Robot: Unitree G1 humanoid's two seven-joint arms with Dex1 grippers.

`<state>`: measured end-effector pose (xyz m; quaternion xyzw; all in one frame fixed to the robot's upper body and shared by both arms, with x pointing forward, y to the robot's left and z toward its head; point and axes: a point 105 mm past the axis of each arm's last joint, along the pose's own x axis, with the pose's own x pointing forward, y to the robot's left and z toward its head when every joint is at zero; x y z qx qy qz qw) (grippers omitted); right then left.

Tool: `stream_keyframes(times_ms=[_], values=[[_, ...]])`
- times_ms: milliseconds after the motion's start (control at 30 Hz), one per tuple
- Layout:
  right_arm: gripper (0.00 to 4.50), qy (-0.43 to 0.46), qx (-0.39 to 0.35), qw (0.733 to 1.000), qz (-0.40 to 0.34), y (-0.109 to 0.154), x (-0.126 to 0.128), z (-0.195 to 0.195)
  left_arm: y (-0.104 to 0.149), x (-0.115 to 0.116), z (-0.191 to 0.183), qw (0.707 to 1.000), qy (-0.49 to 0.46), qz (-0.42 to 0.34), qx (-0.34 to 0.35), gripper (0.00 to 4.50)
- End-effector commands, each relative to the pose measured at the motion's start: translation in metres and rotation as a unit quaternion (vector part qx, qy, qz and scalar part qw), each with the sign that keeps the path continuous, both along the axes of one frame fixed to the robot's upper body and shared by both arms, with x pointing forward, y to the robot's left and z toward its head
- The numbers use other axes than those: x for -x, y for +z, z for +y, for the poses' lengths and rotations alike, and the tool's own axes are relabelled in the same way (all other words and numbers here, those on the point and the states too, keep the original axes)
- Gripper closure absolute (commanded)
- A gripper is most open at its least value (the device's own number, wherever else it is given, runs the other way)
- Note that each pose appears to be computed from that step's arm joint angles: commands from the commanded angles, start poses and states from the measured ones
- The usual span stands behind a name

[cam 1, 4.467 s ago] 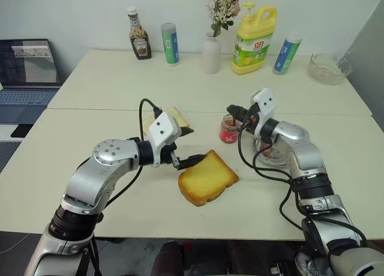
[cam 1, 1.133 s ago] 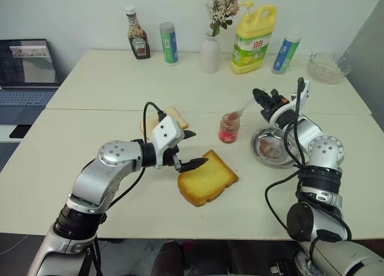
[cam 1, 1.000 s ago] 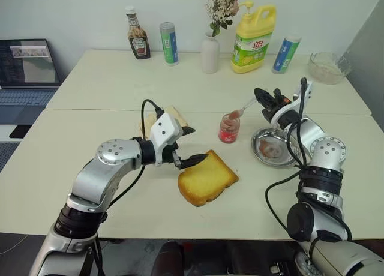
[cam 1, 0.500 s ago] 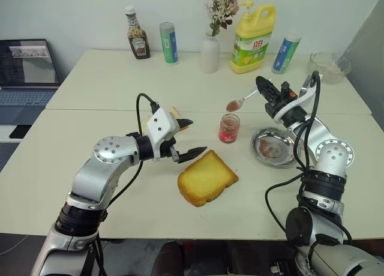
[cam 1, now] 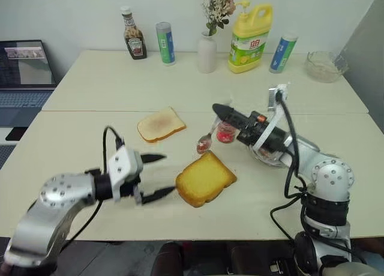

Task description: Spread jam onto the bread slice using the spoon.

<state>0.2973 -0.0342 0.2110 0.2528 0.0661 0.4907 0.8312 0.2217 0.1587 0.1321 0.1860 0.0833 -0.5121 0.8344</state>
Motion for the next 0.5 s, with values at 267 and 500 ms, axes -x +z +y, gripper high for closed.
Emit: stream_keyframes(times_ms=[267, 500], values=[[4.48, 0.021, 0.126, 0.979, -0.16, -0.037, 0.017, 0.025, -0.004, 0.0, -0.004, 0.998, 0.019, -0.063, -0.003, 0.0], [4.48, 0.019, 0.146, 0.954, -0.259, -0.03, 0.027, 0.027, 0.002, -0.01, -0.009, 0.997, 0.014, -0.076, 0.003, 0.0]])
